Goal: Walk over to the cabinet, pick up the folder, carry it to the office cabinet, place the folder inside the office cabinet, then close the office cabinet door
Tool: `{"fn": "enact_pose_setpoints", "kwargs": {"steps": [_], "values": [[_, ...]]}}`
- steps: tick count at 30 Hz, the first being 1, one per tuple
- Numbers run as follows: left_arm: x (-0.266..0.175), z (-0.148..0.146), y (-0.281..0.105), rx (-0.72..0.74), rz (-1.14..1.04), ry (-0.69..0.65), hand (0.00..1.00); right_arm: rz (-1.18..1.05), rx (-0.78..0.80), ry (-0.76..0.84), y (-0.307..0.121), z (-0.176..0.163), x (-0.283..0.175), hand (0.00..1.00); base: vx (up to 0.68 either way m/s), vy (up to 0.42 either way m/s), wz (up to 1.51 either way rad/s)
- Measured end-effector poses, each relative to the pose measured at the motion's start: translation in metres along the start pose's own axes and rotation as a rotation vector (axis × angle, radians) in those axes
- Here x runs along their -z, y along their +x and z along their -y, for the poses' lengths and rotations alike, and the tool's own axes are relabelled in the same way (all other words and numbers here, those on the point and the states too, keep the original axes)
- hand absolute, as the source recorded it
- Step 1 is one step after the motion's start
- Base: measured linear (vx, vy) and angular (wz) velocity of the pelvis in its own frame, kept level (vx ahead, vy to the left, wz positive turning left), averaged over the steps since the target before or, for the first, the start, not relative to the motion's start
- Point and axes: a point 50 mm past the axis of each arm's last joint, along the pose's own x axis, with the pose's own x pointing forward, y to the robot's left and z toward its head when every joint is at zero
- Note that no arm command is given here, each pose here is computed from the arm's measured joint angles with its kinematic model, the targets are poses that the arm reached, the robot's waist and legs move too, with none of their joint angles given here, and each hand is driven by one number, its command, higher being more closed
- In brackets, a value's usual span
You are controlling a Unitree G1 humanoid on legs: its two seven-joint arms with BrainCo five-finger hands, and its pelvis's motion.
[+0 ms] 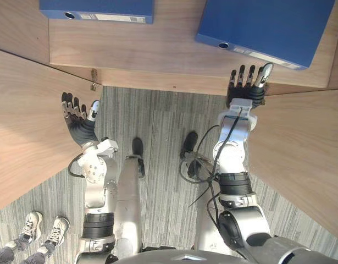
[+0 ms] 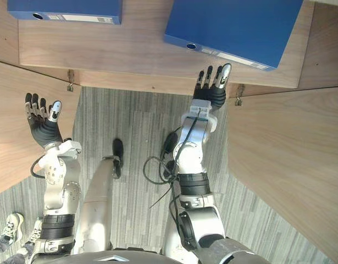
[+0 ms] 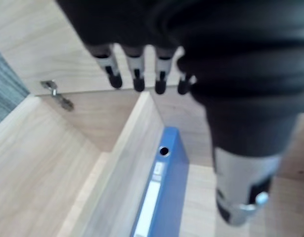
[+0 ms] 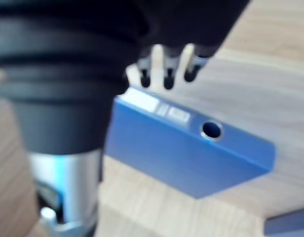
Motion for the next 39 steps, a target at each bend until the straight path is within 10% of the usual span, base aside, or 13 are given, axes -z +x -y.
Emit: {"fn": "enact_pose_setpoints", "kwargs": {"steps": [4,5,21,39], "values": [[0.0,-0.002,0.0,-0.006,-0.001,0.005,0.0,-0.002,-0.041,-0.156,-0.011,0.005,-0.002,0.0,0.02,0.015,-0.03],[0.0,-0.003,0.0,-0.007,0.005,0.023,0.0,-0.004,-0.052,-0.238,-0.014,0.008,-0.001,1.0,0.01,0.016,-0.07],[-0.008,-0.015,0.005,-0.051,0.078,0.119,0.0,0.42,-0.203,-1.388,-0.01,-0.022,-0.013,1.0,0.0,0.009,-0.03],[-0.017,-0.026,0.008,-0.087,0.139,0.146,0.0,0.534,-0.29,-1.761,0.019,-0.029,-0.016,1.0,-0.01,-0.002,0.03]]}}
